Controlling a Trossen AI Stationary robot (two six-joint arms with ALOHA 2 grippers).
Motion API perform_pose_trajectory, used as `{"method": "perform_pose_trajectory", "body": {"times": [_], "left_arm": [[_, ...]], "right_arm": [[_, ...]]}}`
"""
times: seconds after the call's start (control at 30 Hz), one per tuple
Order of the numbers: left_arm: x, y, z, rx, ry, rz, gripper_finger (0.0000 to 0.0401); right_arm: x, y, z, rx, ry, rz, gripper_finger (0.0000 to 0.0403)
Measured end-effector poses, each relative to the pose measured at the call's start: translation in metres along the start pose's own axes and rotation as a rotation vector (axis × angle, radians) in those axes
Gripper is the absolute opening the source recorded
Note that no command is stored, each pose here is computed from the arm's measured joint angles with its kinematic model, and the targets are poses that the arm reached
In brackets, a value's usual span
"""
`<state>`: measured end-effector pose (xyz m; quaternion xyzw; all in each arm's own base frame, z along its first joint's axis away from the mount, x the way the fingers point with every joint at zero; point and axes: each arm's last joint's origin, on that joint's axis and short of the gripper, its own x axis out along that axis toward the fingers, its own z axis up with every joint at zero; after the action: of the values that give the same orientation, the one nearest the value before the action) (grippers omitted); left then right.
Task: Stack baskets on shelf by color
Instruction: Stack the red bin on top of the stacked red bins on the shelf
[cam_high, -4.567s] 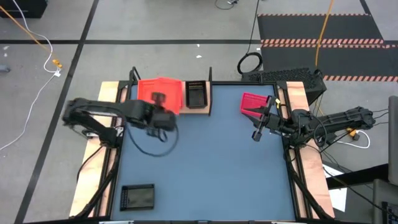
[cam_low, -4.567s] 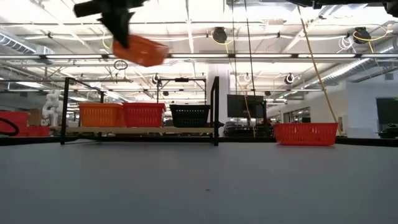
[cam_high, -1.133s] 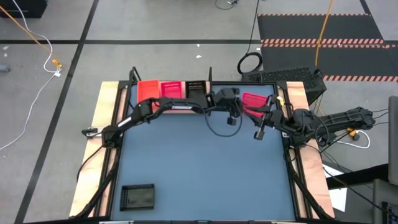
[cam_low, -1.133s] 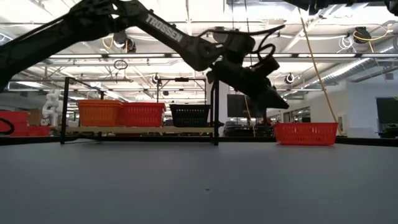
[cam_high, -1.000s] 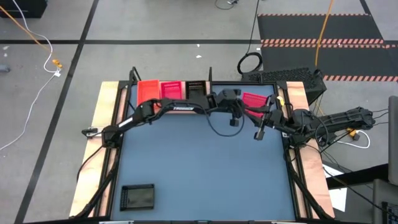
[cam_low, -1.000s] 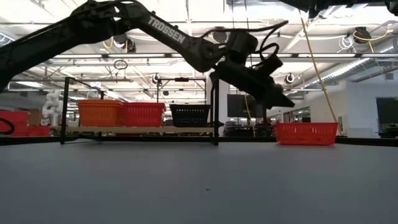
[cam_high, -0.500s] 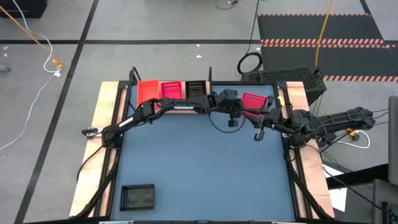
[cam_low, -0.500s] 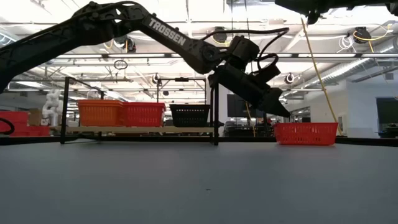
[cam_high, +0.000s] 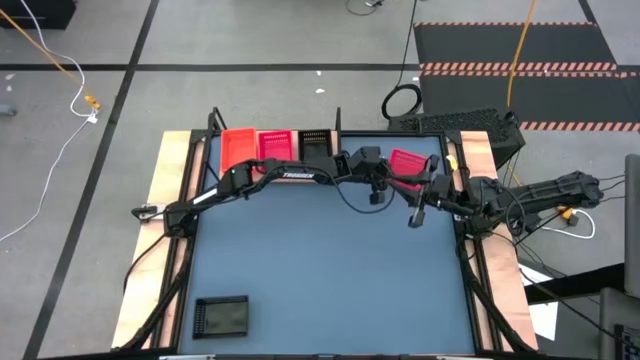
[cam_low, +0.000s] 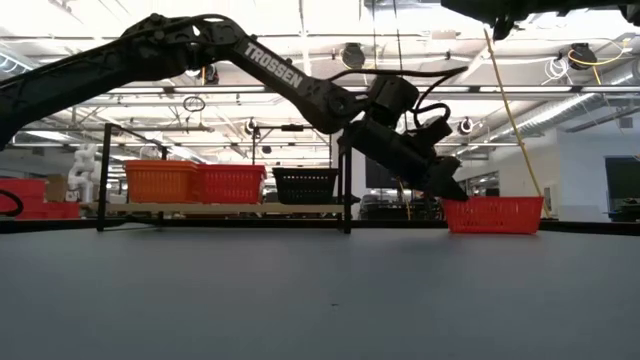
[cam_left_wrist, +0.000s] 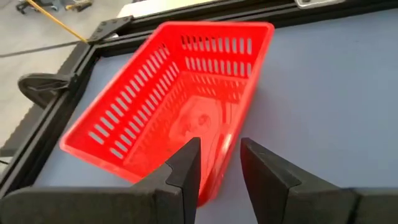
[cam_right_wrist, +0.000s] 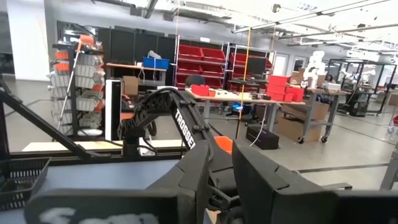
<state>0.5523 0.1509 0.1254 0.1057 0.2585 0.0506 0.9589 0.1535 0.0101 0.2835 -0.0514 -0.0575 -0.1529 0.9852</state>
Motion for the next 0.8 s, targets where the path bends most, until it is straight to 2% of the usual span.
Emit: {"method": "perform_pose_trajectory", "body": {"times": [0.2,0.47,0.53,0.63,0.8], "left_arm": [[0.0,-0.002,0.004,0.036,-0.008,0.002,0.01],[-0.003,-0.01,0.003,0.089,0.079,-0.041,0.0014],[-0.004,-0.015,0.005,0.102,0.1,-0.049,0.0013],[-0.015,-0.026,0.015,0.142,0.14,-0.084,0.0032],[-0.042,-0.052,0.046,0.292,0.168,-0.172,0.0038]], "right_arm": [[-0.001,0.002,0.0,-0.018,-0.002,0.016,0.0066],[-0.003,0.006,0.002,-0.02,-0.012,0.039,0.0066],[-0.003,0.007,0.002,-0.019,-0.014,0.048,0.0066],[-0.005,0.008,0.003,-0.022,-0.023,0.061,0.0066],[-0.009,0.011,0.006,-0.025,-0.035,0.084,0.0066]]}}
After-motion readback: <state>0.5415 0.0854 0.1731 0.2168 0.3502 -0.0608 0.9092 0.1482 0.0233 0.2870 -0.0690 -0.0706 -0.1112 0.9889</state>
